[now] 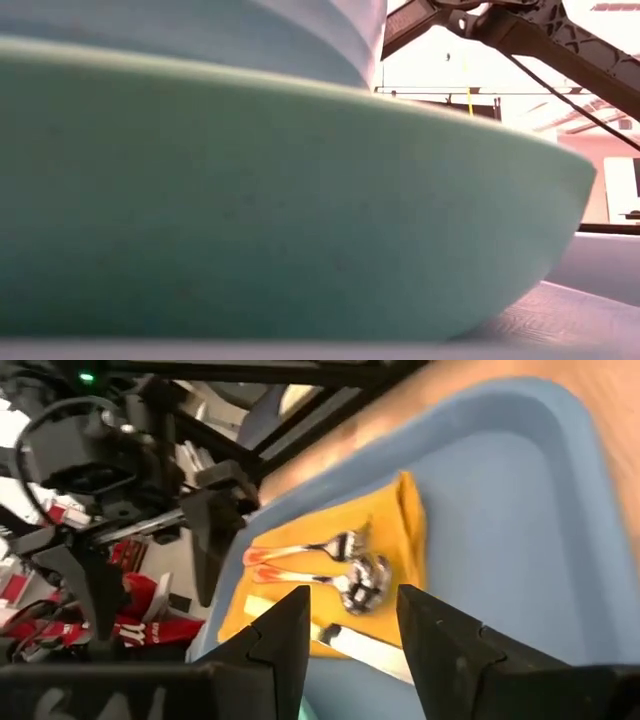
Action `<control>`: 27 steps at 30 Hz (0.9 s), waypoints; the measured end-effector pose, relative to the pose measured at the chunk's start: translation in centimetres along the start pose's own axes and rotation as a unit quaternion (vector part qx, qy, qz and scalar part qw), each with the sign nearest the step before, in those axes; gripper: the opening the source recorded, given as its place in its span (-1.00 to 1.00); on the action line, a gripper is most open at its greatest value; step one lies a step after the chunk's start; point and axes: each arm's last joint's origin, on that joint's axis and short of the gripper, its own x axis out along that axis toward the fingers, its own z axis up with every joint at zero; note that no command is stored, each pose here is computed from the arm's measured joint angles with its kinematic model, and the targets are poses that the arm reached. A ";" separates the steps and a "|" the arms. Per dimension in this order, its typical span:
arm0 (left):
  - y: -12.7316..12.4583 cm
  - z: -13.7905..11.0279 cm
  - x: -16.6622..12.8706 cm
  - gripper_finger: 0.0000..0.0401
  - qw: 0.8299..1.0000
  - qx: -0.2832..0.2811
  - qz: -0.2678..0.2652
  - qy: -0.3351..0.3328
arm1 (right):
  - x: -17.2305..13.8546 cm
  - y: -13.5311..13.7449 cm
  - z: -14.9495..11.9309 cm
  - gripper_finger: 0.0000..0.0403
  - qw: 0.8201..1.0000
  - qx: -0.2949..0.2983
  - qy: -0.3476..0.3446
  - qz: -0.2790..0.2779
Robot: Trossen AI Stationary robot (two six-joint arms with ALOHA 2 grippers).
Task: Set up tray
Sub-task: Put the light yellow table knife to the right of the orange spoon on the yellow table napkin
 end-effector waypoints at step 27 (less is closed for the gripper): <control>-0.6 0.1 1.9 0.98 0.998 -0.003 0.029 0.047 | -3.3 15.0 0.6 -0.98 0.952 -0.305 0.012 0.001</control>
